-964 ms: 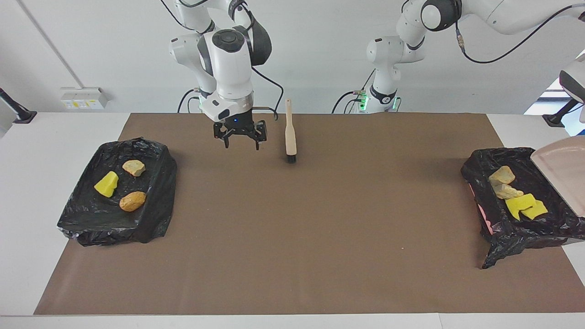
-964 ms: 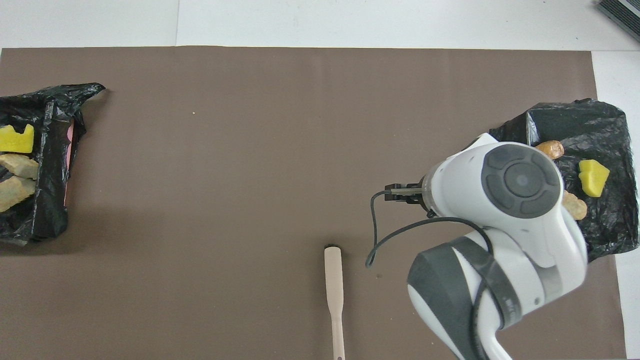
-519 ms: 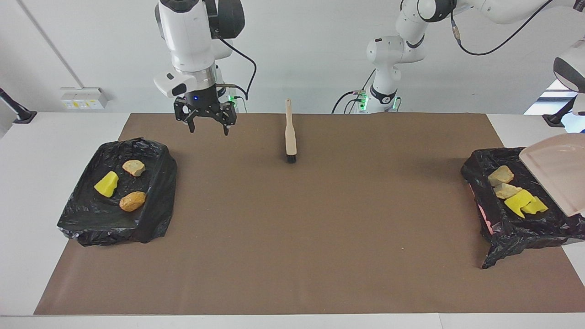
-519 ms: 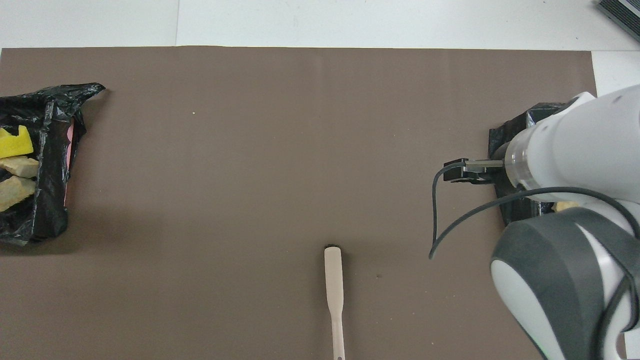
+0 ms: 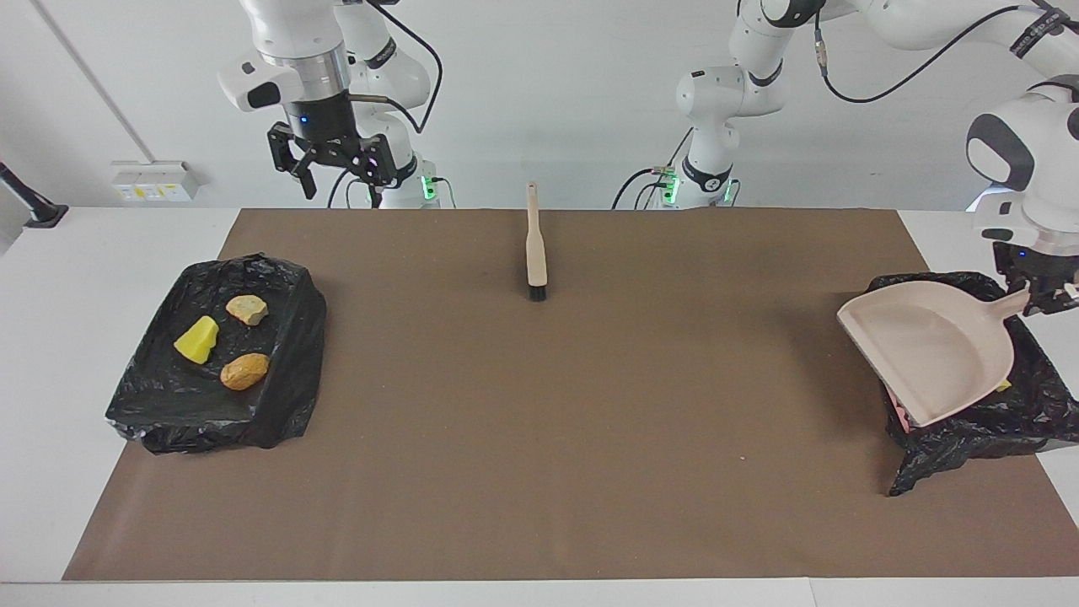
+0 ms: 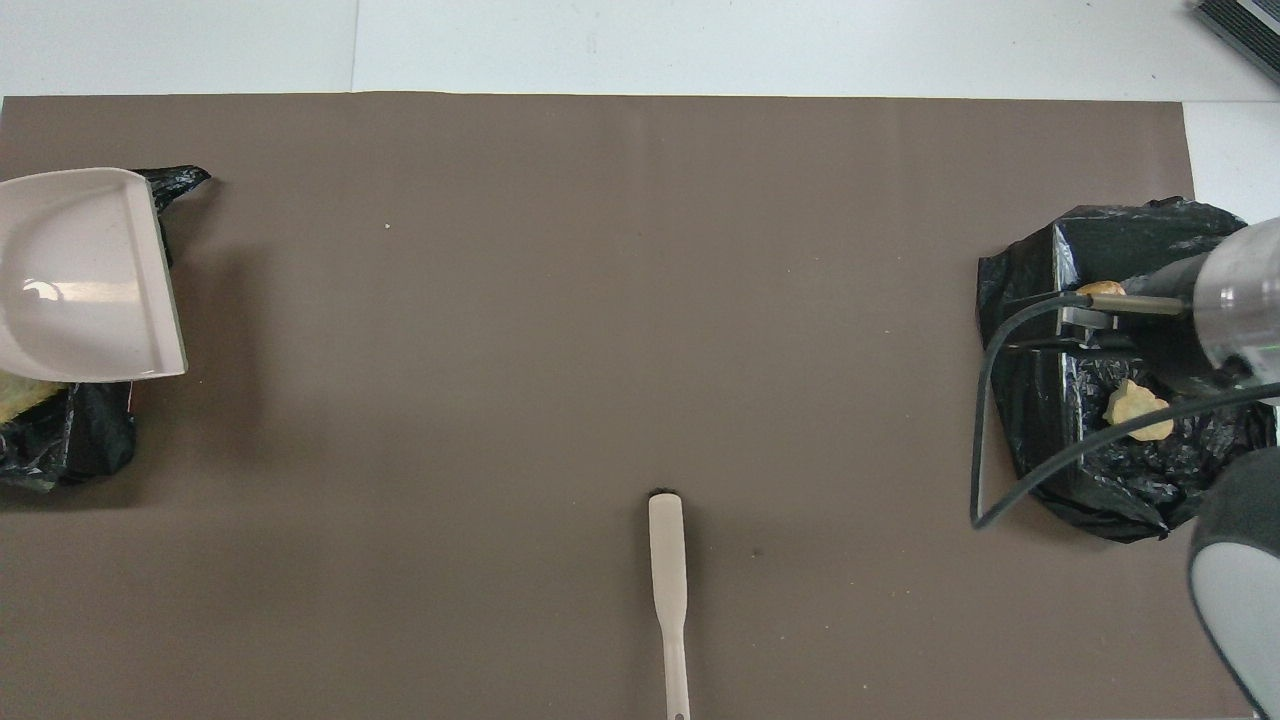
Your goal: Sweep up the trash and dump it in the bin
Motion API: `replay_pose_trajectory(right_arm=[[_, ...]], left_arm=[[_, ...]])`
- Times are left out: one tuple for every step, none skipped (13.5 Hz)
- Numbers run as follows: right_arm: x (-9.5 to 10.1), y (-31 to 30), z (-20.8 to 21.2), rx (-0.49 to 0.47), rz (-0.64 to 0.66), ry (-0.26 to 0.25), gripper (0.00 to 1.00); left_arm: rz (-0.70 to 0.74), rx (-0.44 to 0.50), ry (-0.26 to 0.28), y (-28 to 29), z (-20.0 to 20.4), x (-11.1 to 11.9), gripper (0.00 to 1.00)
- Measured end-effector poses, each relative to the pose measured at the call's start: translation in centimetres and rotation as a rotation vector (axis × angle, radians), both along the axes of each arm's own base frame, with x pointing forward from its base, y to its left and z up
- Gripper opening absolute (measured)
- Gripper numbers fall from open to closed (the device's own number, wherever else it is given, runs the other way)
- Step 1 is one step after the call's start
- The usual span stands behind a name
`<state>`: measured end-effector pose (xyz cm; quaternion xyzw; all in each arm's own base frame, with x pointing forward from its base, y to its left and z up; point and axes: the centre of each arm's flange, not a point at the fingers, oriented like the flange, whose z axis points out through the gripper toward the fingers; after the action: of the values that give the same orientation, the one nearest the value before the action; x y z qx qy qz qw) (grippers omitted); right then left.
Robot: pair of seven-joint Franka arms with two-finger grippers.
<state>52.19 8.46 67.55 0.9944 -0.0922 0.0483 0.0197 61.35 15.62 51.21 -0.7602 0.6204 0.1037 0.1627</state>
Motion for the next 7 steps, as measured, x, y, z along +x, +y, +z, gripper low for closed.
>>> replay_pose_trajectory(right_arm=[[-0.2, -1.3, 0.7, 0.005, -0.022, -0.01, 1.0], [-0.4, -2.7, 1.2, 0.007, -0.035, -0.017, 1.0], [-0.6, -4.0, 1.5, 0.008, -0.039, -0.018, 1.0], [-0.8, -5.4, 1.7, 0.008, -0.046, -0.008, 1.0], [-1.2, -6.6, 1.6, 0.009, -0.055, 0.019, 1.0], [-1.5, -7.4, 1.3, 0.015, -0.05, 0.05, 1.0], [-1.8, -7.8, 1.1, 0.02, -0.026, 0.07, 1.0]], left_arm=[[0.051, -0.022, 0.001, -2.5, -1.0, -0.1, 0.32], [0.107, -0.038, -0.003, -5.3, -2.0, -0.1, 0.32], [0.162, -0.052, -0.009, -8.2, -3.0, -0.2, 0.32], [0.222, -0.071, -0.018, -11.2, -4.1, -0.3, 0.32], [0.285, -0.096, -0.024, -13.8, -5.1, -0.6, 0.32], [0.36, -0.116, -0.033, -16.1, -6.1, -1.0, 0.32], [0.436, -0.126, -0.046, -18.6, -7.1, -1.4, 0.32]])
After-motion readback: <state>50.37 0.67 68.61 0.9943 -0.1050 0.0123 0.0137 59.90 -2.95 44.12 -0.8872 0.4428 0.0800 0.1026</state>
